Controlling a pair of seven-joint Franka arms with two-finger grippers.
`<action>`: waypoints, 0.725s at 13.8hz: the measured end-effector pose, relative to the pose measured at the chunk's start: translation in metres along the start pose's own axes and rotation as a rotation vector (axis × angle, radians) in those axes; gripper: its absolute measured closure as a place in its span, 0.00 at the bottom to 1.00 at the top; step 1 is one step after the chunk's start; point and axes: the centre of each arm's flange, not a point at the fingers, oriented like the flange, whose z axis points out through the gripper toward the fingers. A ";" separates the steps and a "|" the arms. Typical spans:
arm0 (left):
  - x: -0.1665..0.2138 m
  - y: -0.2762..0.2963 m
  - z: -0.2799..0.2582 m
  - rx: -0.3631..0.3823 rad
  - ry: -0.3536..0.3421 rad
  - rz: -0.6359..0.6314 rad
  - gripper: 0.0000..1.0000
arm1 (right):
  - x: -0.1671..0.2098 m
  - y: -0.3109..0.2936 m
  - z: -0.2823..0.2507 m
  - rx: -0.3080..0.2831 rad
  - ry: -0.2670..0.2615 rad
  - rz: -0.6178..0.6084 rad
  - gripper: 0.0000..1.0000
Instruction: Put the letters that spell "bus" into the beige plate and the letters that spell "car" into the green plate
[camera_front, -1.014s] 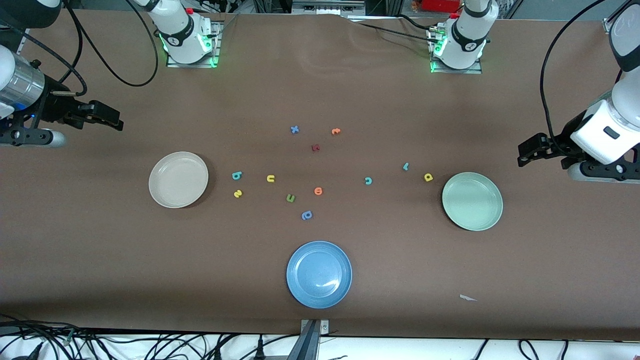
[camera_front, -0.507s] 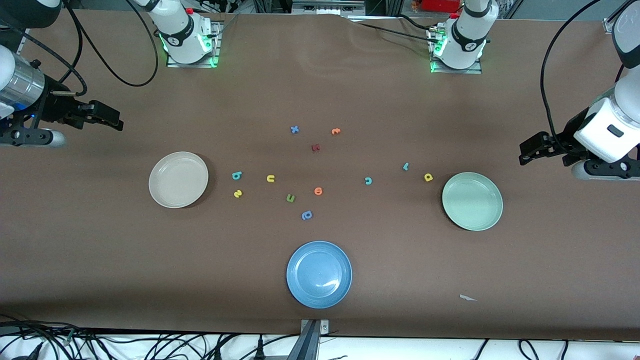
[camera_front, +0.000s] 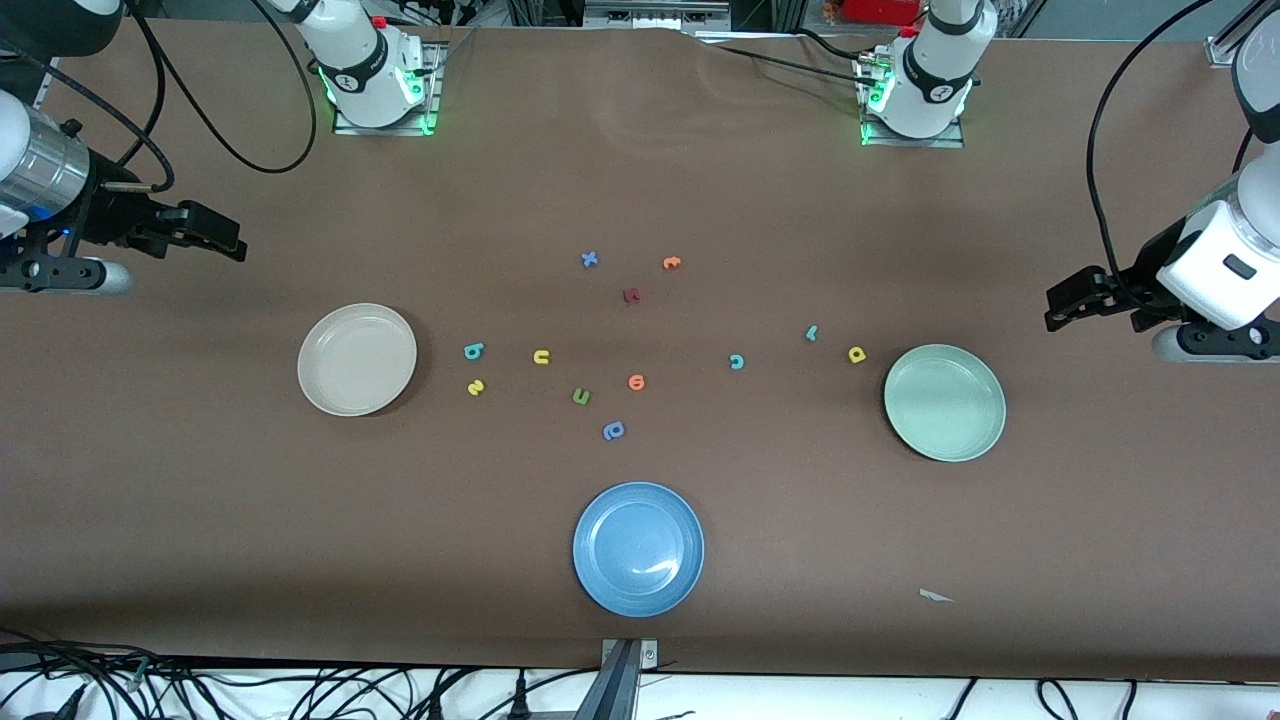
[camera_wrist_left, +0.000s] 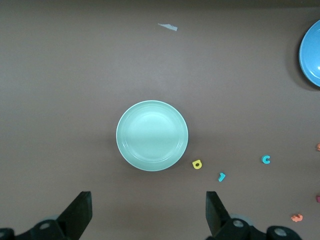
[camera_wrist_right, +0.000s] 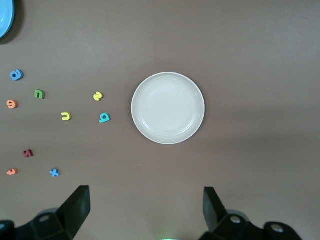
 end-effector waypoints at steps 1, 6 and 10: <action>0.000 0.000 0.003 0.001 -0.011 0.000 0.00 | 0.000 0.000 0.000 0.000 0.000 0.000 0.00; 0.006 0.001 0.020 0.002 -0.039 -0.013 0.00 | 0.000 0.000 0.000 0.000 0.000 0.000 0.00; 0.015 0.015 0.048 0.001 -0.079 0.010 0.00 | 0.000 0.000 0.000 0.000 0.000 0.000 0.00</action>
